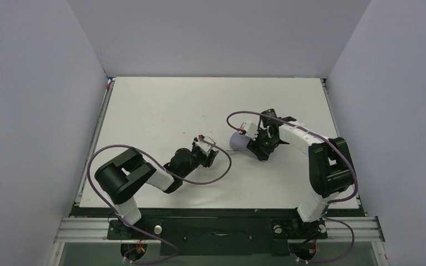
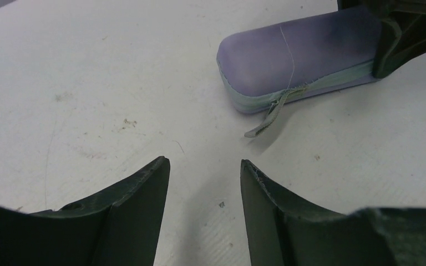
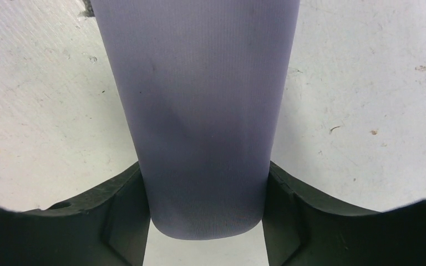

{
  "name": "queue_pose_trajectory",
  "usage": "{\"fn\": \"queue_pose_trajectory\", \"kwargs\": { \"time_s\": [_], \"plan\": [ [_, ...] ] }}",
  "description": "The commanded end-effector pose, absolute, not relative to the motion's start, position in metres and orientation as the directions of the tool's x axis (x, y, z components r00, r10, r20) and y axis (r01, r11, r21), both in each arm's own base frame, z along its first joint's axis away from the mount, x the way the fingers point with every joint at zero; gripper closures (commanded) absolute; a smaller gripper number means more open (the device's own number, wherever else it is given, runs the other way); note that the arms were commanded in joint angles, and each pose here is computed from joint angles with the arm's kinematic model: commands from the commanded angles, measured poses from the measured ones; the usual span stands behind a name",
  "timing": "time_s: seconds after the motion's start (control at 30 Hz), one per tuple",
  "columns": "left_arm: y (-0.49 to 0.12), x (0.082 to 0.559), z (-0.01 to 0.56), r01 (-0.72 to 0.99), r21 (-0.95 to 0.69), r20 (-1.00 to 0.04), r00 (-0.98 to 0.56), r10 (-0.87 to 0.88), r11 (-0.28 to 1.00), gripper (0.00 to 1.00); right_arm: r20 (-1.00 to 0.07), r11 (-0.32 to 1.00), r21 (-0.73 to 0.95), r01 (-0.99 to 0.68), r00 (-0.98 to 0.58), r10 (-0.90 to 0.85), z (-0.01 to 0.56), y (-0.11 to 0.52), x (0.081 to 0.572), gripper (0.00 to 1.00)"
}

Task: Open the umbrella

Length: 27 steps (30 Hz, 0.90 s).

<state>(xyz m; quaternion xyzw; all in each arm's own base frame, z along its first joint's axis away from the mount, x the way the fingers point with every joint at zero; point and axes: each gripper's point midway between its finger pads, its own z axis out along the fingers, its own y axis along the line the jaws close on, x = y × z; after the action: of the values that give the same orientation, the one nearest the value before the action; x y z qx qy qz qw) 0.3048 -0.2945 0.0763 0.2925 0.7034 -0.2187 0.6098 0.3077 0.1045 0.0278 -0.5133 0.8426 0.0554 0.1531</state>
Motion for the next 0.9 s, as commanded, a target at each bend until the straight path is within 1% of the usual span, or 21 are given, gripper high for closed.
{"fn": "queue_pose_trajectory", "kwargs": {
  "time_s": [0.0, 0.1, 0.2, 0.4, 0.63, 0.7, 0.87],
  "plan": [
    [-0.312, 0.323, 0.111, 0.676, 0.102, -0.995, 0.065, 0.078, 0.73, 0.54, -0.337, 0.417, 0.029, -0.909, -0.402, -0.852, 0.026, 0.114, 0.299, 0.64],
    [-0.318, 0.327, 0.1, 0.676, 0.133, -0.991, 0.082, 0.106, 0.725, 0.61, -0.337, 0.405, 0.062, -0.912, -0.401, -0.852, 0.023, 0.118, 0.293, 0.66],
    [-0.324, 0.33, 0.089, 0.678, 0.147, -0.989, 0.083, 0.124, 0.72, 0.64, -0.336, 0.397, 0.078, -0.915, -0.399, -0.853, 0.021, 0.118, 0.289, 0.69],
    [-0.342, 0.319, 0.079, 0.697, 0.192, -0.981, 0.12, 0.152, 0.691, 0.64, -0.341, 0.392, 0.088, -0.916, -0.397, -0.852, 0.017, 0.12, 0.282, 0.72],
    [-0.363, 0.311, 0.076, 0.714, 0.191, -0.981, 0.126, 0.145, 0.673, 0.64, -0.36, 0.377, 0.088, -0.922, -0.382, -0.851, 0.019, 0.124, 0.278, 0.75],
    [-0.366, 0.311, 0.075, 0.716, 0.192, -0.981, 0.129, 0.143, 0.671, 0.66, -0.361, 0.363, 0.087, -0.928, -0.369, -0.857, 0.019, 0.123, 0.275, 0.76],
    [-0.356, 0.302, 0.08, 0.719, 0.216, -0.976, 0.156, 0.149, 0.661, 0.69, -0.345, 0.335, 0.08, -0.939, -0.341, -0.874, 0.019, 0.117, 0.269, 0.79]
  ]
}}
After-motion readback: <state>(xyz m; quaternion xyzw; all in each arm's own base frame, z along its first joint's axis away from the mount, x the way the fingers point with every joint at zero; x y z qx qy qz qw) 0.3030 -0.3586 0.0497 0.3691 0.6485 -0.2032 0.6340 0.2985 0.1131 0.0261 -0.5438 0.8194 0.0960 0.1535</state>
